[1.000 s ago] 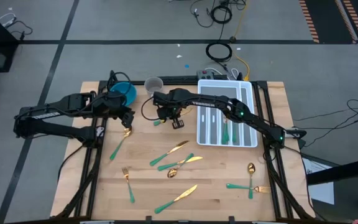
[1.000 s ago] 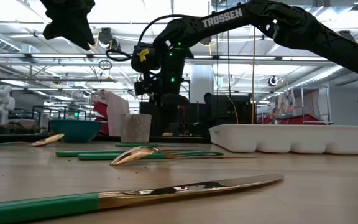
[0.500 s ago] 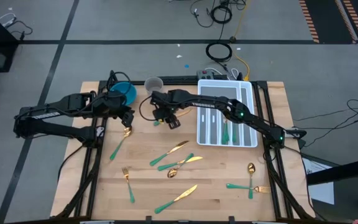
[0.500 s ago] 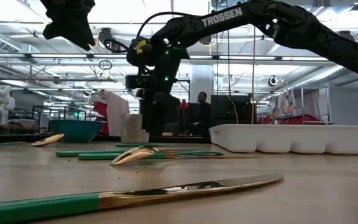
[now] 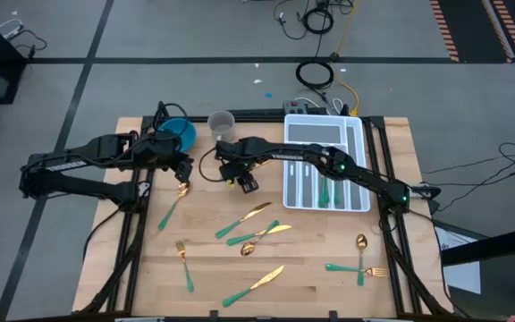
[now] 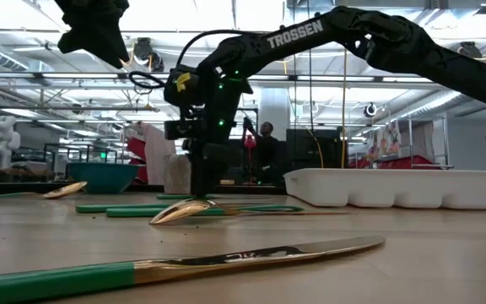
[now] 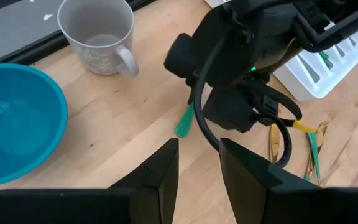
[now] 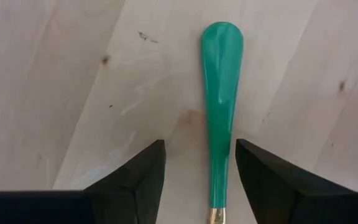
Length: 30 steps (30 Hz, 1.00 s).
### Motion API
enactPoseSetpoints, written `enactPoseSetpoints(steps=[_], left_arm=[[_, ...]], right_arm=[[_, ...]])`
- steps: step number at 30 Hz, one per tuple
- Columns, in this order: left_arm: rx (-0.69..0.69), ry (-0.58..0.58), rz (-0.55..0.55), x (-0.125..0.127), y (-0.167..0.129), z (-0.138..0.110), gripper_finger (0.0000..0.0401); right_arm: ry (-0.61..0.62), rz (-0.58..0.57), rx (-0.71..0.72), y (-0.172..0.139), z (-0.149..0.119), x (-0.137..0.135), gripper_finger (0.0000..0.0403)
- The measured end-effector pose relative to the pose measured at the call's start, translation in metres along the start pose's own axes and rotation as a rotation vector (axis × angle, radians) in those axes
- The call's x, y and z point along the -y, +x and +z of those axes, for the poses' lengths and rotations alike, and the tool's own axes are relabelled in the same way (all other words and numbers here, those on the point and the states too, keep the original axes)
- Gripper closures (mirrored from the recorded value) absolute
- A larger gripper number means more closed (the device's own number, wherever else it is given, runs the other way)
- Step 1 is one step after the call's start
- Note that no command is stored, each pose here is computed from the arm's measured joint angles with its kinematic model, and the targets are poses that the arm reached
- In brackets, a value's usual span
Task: Sort silverware
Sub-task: Put the green table knife into the white cutlery tray
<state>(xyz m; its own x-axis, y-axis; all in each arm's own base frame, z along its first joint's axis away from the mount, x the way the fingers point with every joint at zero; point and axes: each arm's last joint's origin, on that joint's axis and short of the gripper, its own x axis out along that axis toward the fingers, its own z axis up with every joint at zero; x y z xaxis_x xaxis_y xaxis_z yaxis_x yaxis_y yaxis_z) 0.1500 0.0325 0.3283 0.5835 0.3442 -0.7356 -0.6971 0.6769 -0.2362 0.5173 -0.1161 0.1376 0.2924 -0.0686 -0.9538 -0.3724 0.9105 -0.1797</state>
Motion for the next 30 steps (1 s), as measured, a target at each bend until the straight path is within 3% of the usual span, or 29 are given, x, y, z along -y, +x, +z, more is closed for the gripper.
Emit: enactPoseSetpoints(steps=[10,19,30], left_arm=[[0.000,0.008,0.000,0.000,0.000,0.000,0.0278],[0.000,0.008,0.000,0.000,0.000,0.000,0.0278],[0.000,0.018,0.000,0.000,0.000,0.000,0.0278]], right_arm=[[0.089,0.120,-0.015,0.011,-0.016,0.007,0.0299],[0.059,0.095,-0.040,0.011,-0.018,0.008,0.0392],[0.029,0.052,-0.066,0.001,-0.007,-0.004,0.0401]])
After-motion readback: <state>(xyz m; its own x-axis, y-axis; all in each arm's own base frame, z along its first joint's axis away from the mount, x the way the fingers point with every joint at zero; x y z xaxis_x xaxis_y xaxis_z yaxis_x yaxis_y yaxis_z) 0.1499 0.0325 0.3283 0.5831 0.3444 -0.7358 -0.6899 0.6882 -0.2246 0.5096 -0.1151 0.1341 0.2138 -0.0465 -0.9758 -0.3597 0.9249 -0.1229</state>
